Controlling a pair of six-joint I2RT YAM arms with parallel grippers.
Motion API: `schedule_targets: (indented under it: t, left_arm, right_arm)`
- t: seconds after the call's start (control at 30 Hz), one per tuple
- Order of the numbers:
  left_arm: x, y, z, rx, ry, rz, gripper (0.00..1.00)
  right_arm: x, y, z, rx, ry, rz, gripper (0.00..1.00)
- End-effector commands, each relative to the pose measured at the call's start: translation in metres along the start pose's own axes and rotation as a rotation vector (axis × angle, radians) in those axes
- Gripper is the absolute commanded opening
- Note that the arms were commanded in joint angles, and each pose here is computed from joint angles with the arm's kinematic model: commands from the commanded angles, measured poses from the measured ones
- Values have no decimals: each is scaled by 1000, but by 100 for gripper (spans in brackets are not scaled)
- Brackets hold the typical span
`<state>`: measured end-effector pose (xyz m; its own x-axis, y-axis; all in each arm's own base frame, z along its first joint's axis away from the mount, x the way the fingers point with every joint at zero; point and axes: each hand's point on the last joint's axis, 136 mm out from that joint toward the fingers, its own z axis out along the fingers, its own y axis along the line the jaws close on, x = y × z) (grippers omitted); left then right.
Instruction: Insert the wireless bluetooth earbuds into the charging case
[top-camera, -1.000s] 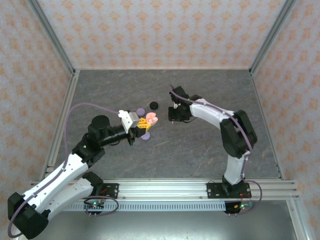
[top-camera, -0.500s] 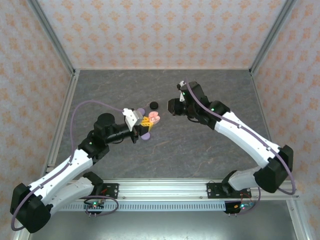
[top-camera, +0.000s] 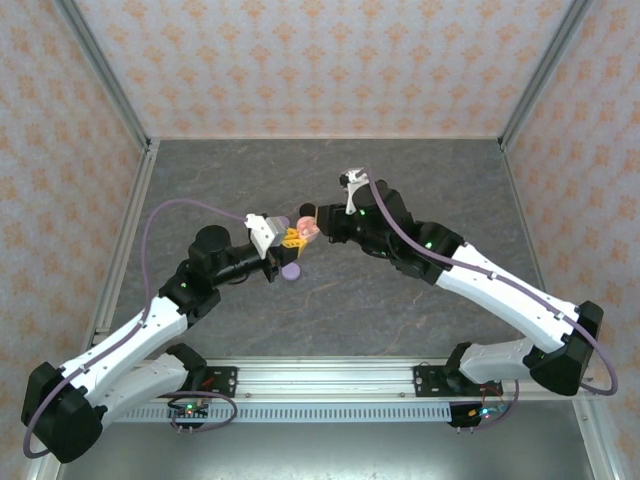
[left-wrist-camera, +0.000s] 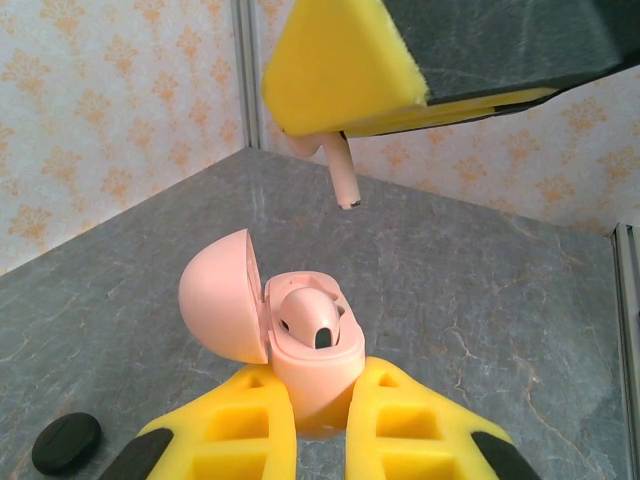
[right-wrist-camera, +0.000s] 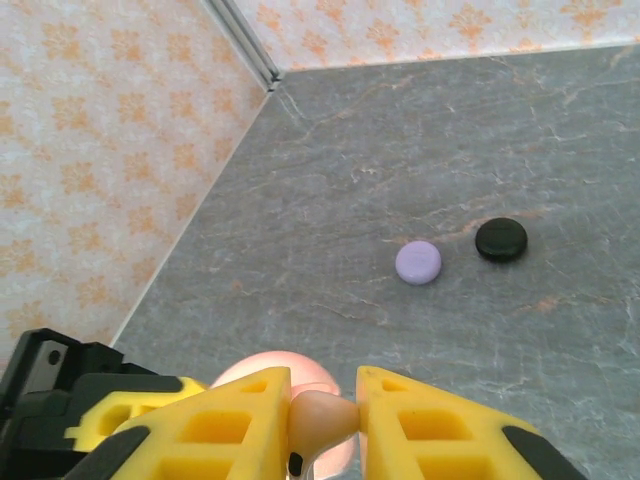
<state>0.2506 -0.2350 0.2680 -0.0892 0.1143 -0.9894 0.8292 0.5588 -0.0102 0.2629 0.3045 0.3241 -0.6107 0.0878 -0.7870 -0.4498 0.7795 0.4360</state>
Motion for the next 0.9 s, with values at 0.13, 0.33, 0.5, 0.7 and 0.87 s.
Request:
schedule_targets:
  t: [0.13,0.33,0.5,0.7,0.87]
  left_arm:
    - [-13,3,-4,-34,-55,2,1]
    - [-16,4,-4,-39,-60,3,1]
    - [-18,4,-4,-40,-62,4,1]
    - [-18,5,-3,-39,-59,3,1]
    - [-18,4,-3,-36,-60,2,1]
  right_arm:
    - [-9,5,-1,13,-66,-10,23]
    - [0,6,6,-8,-53,17,23]
    - [4,7,12,-16,-52,23,23]
    - [8,8,19,-20,-41,21,23]
    - [10,7,23,-12,-34,15,23]
